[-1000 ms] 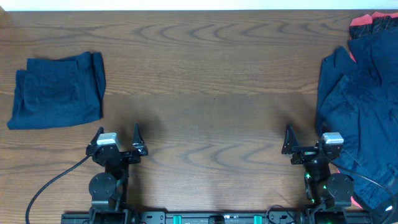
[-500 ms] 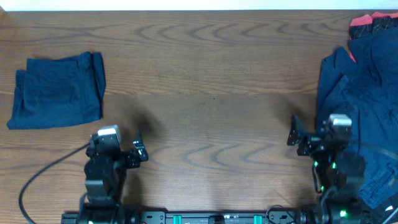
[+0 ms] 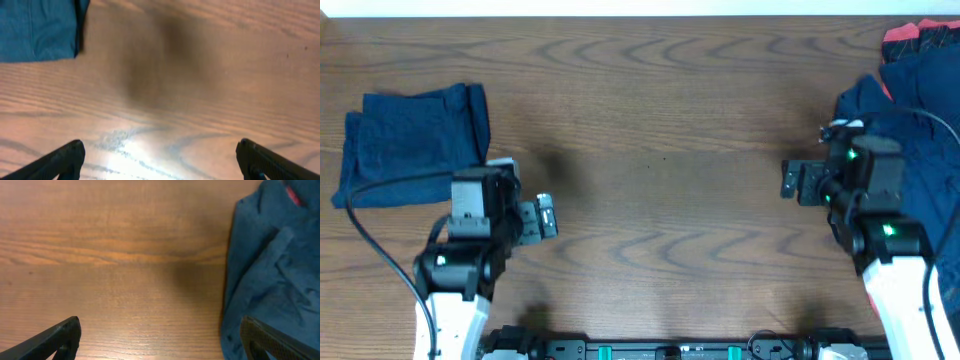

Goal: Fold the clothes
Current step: 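Reach the right gripper to the navy shorts on the right pile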

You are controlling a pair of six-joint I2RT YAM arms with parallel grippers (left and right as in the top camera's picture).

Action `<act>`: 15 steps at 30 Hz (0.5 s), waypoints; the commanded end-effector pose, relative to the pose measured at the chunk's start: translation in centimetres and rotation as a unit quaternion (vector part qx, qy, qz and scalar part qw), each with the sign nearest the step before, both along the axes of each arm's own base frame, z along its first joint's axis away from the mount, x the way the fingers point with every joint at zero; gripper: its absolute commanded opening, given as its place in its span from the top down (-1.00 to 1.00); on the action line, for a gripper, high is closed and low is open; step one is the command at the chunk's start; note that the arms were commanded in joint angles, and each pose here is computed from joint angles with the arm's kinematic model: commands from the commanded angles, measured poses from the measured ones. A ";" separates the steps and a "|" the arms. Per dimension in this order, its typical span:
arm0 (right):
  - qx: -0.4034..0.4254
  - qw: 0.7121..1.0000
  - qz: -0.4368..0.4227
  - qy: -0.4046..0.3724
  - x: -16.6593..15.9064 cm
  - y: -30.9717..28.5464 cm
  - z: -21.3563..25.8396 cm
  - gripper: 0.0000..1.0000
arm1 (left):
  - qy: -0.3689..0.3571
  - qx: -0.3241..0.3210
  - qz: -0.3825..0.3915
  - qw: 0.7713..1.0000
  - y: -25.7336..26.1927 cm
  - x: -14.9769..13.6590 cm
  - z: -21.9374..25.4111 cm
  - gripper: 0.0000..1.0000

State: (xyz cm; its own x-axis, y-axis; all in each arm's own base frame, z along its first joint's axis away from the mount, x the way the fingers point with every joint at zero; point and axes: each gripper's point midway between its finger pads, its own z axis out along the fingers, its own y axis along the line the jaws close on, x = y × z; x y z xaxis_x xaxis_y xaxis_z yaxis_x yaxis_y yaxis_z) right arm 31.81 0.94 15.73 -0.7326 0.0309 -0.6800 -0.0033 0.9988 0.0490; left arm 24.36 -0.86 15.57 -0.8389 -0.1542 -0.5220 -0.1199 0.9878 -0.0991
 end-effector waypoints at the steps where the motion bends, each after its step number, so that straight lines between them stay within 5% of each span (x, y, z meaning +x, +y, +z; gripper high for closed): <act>1: -0.038 0.999 -0.008 0.019 0.8 -1.1 -1.1 -0.98 | 0.008 -0.017 0.004 1.000 -0.4 0.3 0.3 -0.96; 7: -0.138 0.977 -0.157 0.039 2.0 -8.3 -3.1 -0.96 | 0.014 -0.019 0.003 1.000 -0.5 0.4 0.0 -0.96; 15: -0.112 0.955 -0.239 0.134 0.8 -11.8 -9.9 -0.66 | 0.013 -0.019 0.002 1.000 -0.5 0.4 0.0 -0.96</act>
State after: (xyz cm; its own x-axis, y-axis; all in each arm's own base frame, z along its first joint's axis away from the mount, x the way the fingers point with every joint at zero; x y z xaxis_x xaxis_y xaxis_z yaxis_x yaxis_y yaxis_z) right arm 32.76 -9.45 6.73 -0.8334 0.2133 -0.5098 0.3639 0.9061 -0.2158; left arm 24.50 -1.25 15.01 -0.8593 -0.1681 -0.4830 -0.1258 0.9849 -0.1190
